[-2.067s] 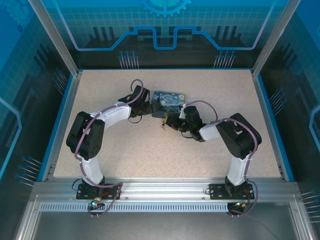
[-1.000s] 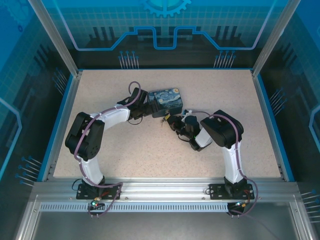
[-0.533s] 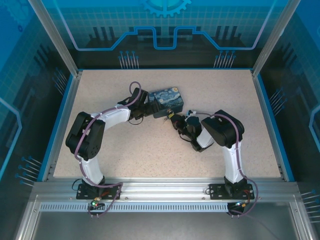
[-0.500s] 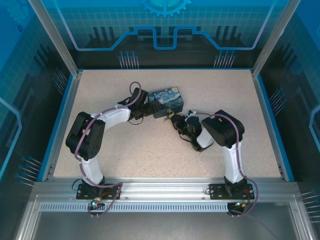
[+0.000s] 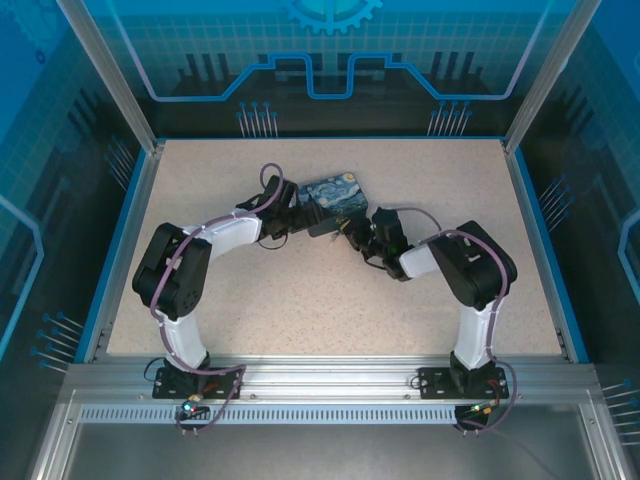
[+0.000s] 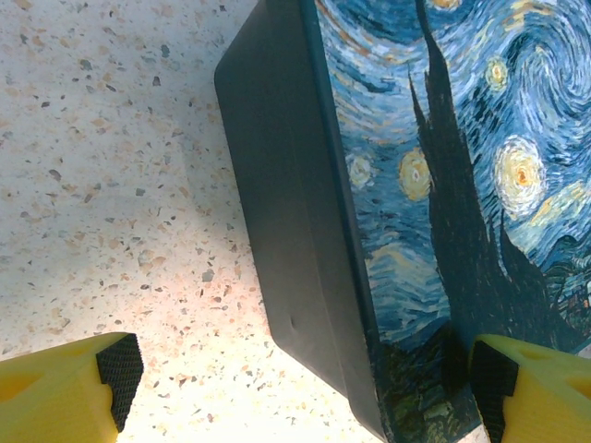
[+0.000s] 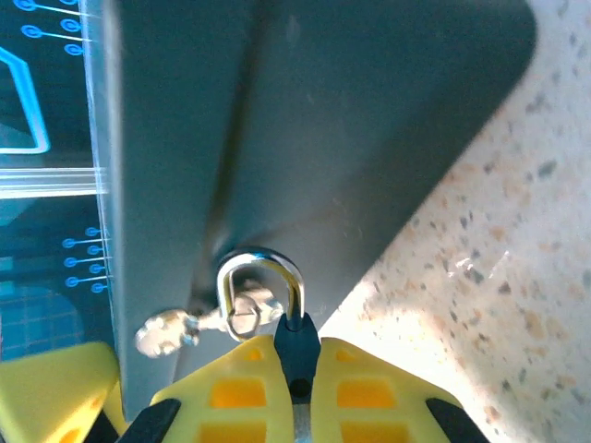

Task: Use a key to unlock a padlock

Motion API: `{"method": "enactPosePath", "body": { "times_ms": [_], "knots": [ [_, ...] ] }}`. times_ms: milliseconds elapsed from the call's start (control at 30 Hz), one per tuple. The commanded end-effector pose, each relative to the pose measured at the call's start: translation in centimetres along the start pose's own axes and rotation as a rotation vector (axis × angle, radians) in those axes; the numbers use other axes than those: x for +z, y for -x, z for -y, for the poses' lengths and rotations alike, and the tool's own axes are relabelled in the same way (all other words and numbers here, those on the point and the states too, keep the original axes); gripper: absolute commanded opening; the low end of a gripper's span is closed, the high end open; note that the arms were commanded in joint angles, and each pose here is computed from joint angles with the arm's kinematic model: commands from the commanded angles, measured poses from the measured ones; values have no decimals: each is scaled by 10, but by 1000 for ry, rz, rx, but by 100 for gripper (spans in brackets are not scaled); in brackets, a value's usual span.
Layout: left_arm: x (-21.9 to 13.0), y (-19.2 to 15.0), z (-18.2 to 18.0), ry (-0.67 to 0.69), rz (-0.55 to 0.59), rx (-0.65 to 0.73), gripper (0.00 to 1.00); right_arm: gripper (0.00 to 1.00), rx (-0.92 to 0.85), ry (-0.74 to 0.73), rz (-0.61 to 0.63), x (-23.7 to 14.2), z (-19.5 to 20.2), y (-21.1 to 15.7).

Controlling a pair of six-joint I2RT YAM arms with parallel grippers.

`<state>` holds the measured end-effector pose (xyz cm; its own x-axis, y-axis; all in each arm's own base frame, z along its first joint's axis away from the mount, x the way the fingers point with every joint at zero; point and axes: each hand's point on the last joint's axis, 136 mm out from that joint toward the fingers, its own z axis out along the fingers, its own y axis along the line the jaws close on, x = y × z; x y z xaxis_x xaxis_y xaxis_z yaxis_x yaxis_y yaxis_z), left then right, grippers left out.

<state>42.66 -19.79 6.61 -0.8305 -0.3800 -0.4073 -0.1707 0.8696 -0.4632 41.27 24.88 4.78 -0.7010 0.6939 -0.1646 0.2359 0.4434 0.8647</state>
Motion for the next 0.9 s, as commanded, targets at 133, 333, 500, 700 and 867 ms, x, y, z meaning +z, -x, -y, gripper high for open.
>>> {"method": "enactPosePath", "body": {
  "times_ms": [133, 333, 500, 700, 867],
  "knots": [
    [17, -54, -59, 206, -177, -4, 92, 0, -81, -132, -49, -7, 15, 8],
    [18, -54, -59, 207, -179, -4, 92, 0, -12, -84, 11, -15, 28, 16],
    [17, -53, -58, 202, -177, -1, 92, 0, -8, -34, 2, -19, 23, 14],
    [11, -44, -51, 189, -156, 14, 94, 0, -63, -5, -4, -38, 5, 12],
    [2, -30, -41, 173, -131, 34, 97, 0, -105, -12, -25, -57, -5, 9]
  ]
}}
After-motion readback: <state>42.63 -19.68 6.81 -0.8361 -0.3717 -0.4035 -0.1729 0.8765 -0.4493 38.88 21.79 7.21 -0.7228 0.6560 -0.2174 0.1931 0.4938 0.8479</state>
